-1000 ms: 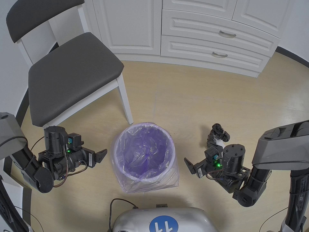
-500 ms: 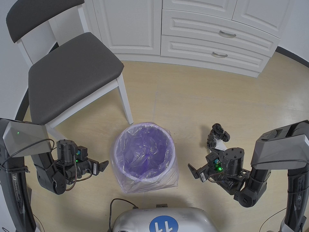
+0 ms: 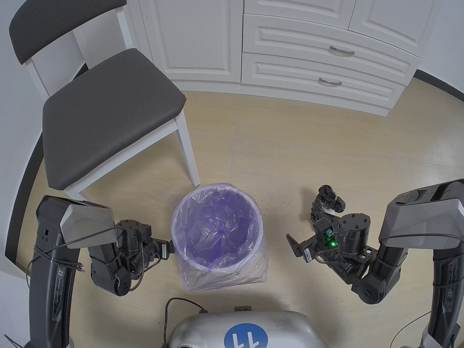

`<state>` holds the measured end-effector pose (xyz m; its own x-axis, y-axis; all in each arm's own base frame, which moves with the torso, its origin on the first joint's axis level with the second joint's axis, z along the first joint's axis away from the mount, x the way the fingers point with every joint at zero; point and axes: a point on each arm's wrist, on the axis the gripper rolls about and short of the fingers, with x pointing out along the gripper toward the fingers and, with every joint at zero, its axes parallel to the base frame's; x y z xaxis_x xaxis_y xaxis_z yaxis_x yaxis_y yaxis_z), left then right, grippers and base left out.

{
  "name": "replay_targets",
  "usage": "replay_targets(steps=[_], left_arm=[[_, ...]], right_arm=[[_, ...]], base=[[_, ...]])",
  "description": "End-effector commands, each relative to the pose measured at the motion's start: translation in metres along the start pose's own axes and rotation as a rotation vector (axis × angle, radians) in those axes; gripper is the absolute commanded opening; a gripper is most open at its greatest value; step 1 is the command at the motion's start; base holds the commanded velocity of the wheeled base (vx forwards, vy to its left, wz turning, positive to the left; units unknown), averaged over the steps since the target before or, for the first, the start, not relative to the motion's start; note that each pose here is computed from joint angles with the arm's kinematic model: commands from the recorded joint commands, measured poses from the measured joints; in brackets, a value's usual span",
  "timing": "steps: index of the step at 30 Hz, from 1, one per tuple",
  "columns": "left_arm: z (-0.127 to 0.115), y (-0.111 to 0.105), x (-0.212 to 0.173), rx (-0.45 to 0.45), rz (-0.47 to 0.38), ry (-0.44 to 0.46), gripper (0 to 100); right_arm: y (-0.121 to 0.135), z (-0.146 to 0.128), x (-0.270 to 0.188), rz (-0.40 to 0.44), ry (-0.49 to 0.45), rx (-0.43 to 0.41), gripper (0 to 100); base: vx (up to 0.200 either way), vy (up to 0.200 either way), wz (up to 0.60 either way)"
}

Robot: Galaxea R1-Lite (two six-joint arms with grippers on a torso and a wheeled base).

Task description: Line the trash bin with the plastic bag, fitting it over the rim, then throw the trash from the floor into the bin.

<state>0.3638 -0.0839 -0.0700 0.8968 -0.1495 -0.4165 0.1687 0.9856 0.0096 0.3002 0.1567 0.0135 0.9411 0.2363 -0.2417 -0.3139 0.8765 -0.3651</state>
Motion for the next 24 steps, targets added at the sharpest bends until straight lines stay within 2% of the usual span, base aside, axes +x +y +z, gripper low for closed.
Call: replay_targets(steps=[1,2,3,10,16,18,19,24], left_arm=[[-0.01,-0.005,0.015,-0.003,-0.001,0.002,100],[-0.001,-0.01,0.032,-0.002,0.003,-0.038,100],[0.001,-0.011,0.037,-0.002,0.014,-0.042,100],[0.009,-0.013,0.046,0.011,0.02,0.068,100],[0.008,-0.006,0.042,0.017,0.037,0.098,100],[0.019,0.016,0.031,0.004,0.061,0.096,100],[0.024,0.02,0.029,-0.001,0.058,0.087,100],[0.053,0.057,0.0,-0.054,-0.025,0.051,100]], right_arm=[[-0.005,0.003,0.004,-0.02,-0.016,0.004,100],[-0.008,0.003,0.005,-0.028,-0.017,0.007,100],[-0.009,0.003,0.006,-0.033,-0.017,0.009,100],[-0.013,0.001,0.008,-0.044,-0.006,0.007,100],[-0.013,0.0,0.009,-0.044,-0.006,0.007,100],[-0.013,0.001,0.008,-0.044,-0.008,0.008,100],[-0.013,0.001,0.008,-0.044,-0.008,0.008,100],[-0.014,0.002,0.008,-0.046,-0.014,0.009,100]], base=[[0.0,0.0,0.0],[0.0,0.0,0.0],[0.0,0.0,0.0],[0.0,0.0,0.0],[0.0,0.0,0.0],[0.0,0.0,0.0],[0.0,0.0,0.0],[0.0,0.0,0.0]])
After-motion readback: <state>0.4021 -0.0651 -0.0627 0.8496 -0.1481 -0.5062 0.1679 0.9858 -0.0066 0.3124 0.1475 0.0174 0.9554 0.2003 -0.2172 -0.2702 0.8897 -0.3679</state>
